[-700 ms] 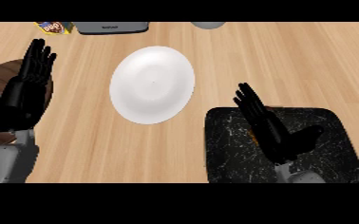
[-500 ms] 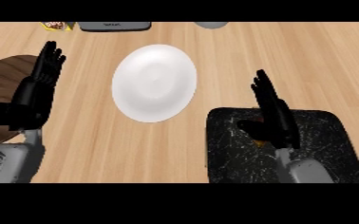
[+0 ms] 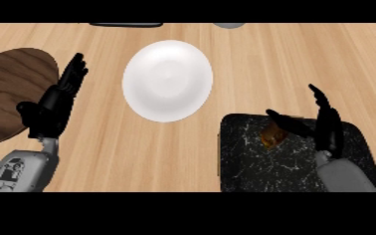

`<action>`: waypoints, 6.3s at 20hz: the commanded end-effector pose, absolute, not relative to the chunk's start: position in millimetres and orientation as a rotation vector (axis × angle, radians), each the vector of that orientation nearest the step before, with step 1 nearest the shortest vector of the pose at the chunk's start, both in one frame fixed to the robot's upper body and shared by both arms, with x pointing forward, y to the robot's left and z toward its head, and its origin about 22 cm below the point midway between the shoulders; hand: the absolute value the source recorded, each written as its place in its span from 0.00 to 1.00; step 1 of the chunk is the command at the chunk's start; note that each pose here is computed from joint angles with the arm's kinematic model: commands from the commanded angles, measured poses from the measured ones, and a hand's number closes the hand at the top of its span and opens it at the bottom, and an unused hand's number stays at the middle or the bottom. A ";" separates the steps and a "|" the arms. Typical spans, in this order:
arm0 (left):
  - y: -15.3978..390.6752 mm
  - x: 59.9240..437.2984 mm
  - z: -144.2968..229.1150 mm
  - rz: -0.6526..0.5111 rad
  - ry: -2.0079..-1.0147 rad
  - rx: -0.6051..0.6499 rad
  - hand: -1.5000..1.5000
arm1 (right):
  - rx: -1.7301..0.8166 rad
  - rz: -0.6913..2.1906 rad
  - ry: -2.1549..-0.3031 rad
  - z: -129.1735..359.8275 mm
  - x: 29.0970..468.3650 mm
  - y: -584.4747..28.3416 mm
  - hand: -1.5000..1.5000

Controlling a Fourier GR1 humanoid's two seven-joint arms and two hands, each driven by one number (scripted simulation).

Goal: Pick the sweet potato from the tray and place it in the plate

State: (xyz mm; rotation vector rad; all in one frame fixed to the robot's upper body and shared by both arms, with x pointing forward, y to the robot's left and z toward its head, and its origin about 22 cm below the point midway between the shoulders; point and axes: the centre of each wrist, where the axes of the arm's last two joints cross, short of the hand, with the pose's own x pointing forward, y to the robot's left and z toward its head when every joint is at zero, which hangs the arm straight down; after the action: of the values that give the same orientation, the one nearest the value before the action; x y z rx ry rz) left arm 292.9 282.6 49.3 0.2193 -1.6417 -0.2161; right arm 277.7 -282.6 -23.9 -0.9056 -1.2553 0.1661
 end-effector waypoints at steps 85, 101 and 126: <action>250.1 304.6 41.8 -0.229 -1.569 0.199 0.50 | -0.921 1.124 -1.566 106.9 366.9 -203.9 1.00; 235.5 312.2 48.3 -0.231 -1.564 0.185 0.50 | -0.327 1.178 -1.937 115.5 427.4 -160.4 1.00; 228.8 317.8 51.9 -0.294 -1.592 0.132 0.50 | -0.314 1.245 -1.597 36.8 412.5 -68.2 0.00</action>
State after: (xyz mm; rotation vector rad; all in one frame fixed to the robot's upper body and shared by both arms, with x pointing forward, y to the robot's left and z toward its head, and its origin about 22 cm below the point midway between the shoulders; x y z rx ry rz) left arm 318.9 226.5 51.0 0.1353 -1.5957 -0.2983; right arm 417.4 -61.7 54.4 -0.3580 -1.6327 1.2885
